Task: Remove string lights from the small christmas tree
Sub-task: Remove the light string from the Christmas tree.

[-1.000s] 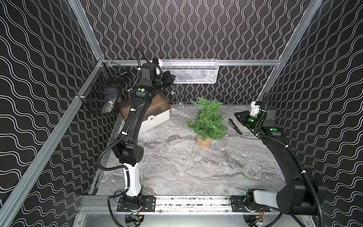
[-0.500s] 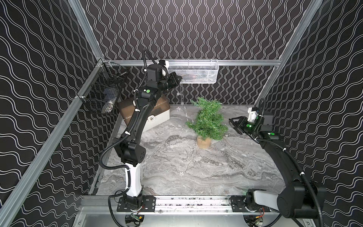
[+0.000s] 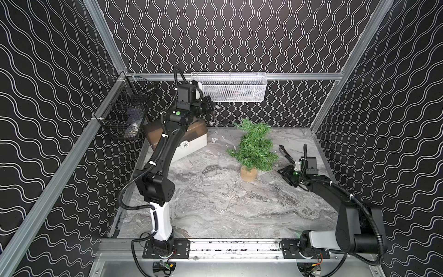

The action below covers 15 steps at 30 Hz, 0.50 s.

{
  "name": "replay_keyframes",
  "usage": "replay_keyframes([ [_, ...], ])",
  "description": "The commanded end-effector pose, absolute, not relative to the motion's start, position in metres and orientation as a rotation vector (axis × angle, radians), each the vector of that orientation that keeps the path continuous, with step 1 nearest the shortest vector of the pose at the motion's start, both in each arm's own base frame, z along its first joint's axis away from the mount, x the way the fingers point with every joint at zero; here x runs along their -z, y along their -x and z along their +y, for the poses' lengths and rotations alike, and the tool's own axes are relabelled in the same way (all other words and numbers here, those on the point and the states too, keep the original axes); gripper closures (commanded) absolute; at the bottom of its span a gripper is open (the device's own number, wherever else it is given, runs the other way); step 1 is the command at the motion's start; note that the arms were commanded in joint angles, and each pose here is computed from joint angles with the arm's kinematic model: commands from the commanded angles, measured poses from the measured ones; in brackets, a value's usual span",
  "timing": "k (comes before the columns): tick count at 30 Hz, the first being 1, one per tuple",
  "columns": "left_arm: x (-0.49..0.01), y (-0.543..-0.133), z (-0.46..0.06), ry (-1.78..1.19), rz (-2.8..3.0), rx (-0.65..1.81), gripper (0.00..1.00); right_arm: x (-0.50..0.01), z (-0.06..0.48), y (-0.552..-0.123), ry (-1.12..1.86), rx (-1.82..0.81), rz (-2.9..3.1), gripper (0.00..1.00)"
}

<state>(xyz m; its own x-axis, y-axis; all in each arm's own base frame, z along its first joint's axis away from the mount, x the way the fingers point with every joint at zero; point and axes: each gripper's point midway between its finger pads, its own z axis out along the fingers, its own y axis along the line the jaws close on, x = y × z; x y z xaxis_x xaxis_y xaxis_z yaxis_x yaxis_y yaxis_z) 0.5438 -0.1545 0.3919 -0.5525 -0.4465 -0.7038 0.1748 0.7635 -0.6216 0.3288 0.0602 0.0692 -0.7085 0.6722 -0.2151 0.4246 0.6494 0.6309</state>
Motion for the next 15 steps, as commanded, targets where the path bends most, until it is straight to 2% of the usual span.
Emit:
replay_keyframes([
  [1, -0.402, -0.538, -0.154, 0.178, 1.972, 0.813, 0.98, -0.065, 0.083, -0.316, -0.894, -0.901, 2.428, 0.6],
  [7, -0.392, -0.535, -0.154, 0.181, 1.99, 0.819, 0.98, -0.04, 0.115, -0.299, -0.887, -0.914, 2.466, 0.6],
  [15, -0.388, -0.528, -0.141, 0.194, 2.004, 0.787, 0.98, -0.012, 0.112, -0.339, -0.98, -0.908, 2.431, 0.64],
])
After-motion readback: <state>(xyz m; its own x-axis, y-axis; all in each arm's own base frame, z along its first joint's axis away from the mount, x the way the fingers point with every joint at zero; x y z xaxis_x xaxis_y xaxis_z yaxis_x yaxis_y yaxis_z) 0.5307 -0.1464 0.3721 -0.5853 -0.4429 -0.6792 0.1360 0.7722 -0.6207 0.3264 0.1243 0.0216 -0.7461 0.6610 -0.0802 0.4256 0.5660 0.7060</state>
